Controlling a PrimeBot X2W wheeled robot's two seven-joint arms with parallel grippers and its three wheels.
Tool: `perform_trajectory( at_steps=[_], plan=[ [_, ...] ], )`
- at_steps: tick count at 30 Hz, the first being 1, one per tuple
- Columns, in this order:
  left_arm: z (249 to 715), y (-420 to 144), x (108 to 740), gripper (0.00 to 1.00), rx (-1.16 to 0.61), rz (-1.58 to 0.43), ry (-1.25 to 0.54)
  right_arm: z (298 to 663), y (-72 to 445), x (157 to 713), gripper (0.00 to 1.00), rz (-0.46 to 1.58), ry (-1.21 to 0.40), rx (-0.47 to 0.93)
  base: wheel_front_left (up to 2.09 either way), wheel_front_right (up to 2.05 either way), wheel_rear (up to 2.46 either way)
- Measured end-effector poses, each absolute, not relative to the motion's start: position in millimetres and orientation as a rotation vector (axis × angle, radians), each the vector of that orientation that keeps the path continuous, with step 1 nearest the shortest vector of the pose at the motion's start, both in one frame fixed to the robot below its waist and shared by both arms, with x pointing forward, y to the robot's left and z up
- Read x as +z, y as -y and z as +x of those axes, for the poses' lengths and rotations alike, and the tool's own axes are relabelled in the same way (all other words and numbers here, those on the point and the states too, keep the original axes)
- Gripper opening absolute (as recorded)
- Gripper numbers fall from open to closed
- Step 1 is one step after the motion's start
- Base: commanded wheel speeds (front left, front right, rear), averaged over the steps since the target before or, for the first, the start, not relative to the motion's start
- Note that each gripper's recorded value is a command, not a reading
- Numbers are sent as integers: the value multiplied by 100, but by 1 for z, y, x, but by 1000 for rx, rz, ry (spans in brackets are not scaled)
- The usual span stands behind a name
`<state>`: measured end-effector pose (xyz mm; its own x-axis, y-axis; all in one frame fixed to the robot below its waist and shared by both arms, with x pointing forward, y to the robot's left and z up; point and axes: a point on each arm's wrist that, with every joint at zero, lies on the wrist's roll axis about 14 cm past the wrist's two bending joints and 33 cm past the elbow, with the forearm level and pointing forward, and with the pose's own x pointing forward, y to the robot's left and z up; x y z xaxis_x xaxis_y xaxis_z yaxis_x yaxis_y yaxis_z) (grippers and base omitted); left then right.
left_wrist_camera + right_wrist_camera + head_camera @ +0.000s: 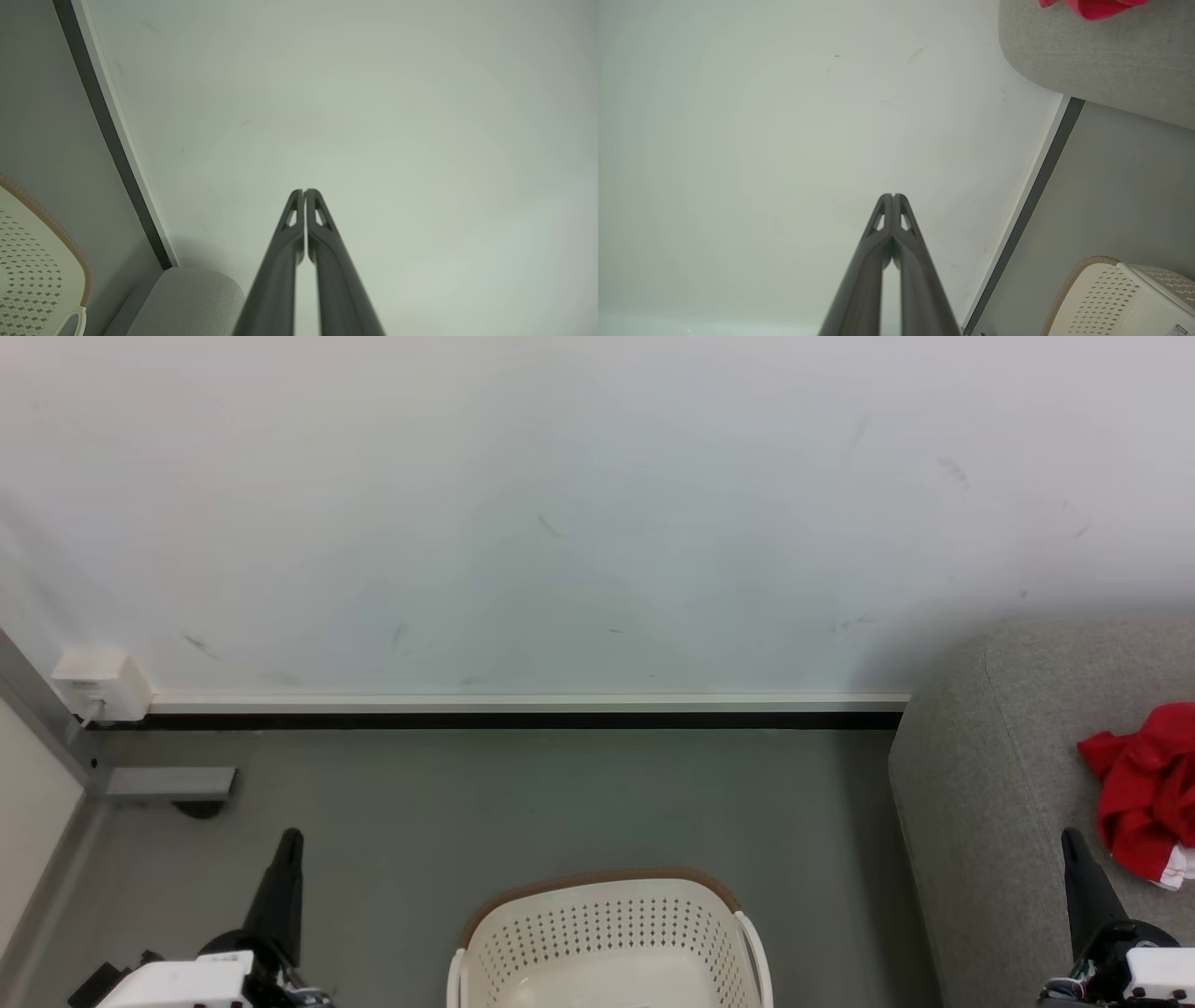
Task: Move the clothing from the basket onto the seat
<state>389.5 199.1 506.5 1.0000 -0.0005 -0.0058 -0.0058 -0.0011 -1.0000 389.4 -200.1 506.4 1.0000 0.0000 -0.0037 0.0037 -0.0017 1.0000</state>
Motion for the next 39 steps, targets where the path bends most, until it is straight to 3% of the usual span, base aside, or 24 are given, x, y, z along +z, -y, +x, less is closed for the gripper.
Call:
perform_trajectory(
  at_steps=[39],
  plan=[
    [390, -199, 507, 0, 4, -1572, -4, 389, 200, 507, 0, 1573, -2, -2, 0, 0, 0]
  ],
)
